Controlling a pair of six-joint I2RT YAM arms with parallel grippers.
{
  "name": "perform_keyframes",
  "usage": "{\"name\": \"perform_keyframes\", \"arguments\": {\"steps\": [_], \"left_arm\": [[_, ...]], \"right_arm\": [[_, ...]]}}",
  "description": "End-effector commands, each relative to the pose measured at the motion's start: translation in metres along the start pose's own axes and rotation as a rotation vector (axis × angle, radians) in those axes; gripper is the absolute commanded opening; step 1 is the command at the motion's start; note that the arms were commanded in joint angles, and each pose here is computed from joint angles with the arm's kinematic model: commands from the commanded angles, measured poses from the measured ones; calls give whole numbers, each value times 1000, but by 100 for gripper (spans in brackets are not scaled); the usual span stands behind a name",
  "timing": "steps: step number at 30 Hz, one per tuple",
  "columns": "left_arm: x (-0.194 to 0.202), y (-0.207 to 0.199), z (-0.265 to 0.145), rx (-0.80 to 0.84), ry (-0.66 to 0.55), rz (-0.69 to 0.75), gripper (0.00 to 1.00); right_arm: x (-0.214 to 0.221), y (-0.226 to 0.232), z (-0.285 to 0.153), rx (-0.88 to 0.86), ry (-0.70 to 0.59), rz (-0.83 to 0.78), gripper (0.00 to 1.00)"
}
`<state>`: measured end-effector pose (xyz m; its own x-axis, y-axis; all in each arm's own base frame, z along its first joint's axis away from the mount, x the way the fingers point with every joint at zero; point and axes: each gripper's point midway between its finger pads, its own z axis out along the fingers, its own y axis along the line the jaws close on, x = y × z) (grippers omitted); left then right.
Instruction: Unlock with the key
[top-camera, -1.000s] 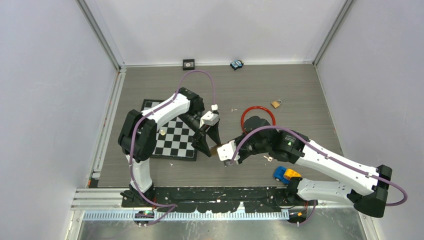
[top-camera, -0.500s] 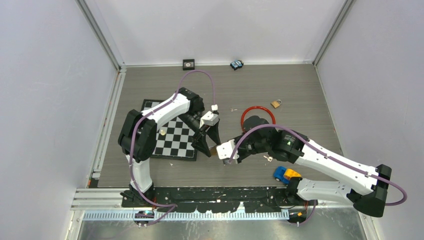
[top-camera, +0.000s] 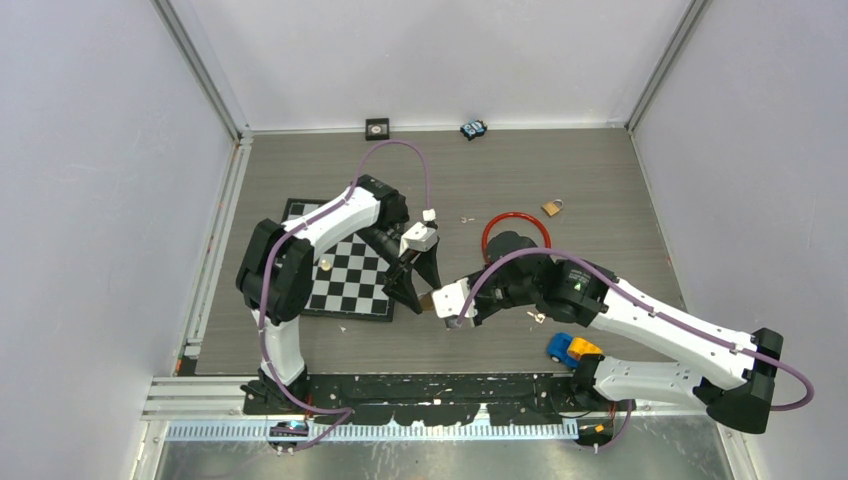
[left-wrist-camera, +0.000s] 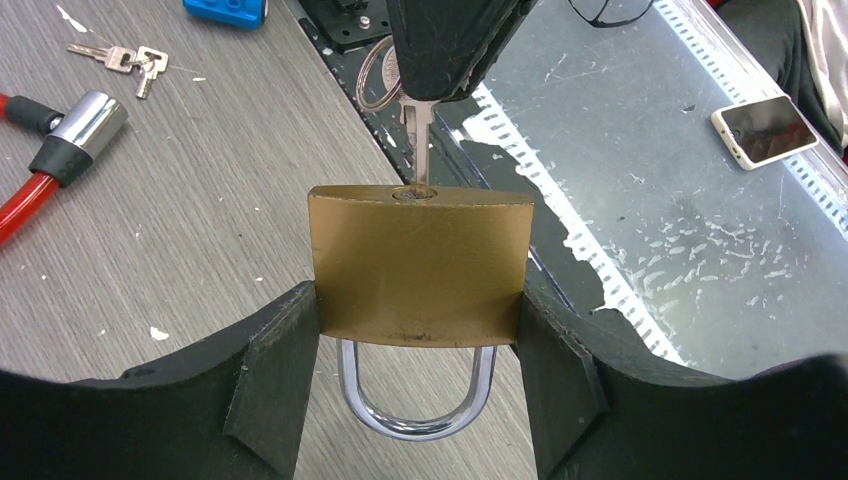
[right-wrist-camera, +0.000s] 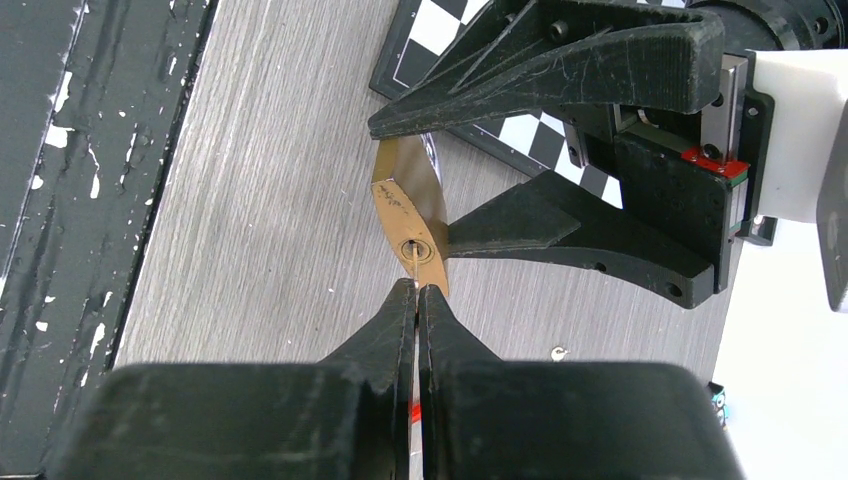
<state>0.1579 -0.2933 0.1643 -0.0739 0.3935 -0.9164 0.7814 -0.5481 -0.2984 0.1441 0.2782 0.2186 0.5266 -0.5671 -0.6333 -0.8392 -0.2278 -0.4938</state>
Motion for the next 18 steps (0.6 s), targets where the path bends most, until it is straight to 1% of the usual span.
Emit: {"name": "perform_keyframes", "arguments": {"steps": [1, 8, 18], "left_arm": [[-36, -23, 0, 20, -113, -102, 0], [-36, -24, 0, 21, -115, -105, 0], [-37, -23, 0, 21, -118, -112, 0]], "right_arm": [[-15, -18, 2, 72, -44, -57, 1], [-12, -19, 7, 101, -43, -63, 1], [-13, -18, -1, 119, -58, -59, 1]]}}
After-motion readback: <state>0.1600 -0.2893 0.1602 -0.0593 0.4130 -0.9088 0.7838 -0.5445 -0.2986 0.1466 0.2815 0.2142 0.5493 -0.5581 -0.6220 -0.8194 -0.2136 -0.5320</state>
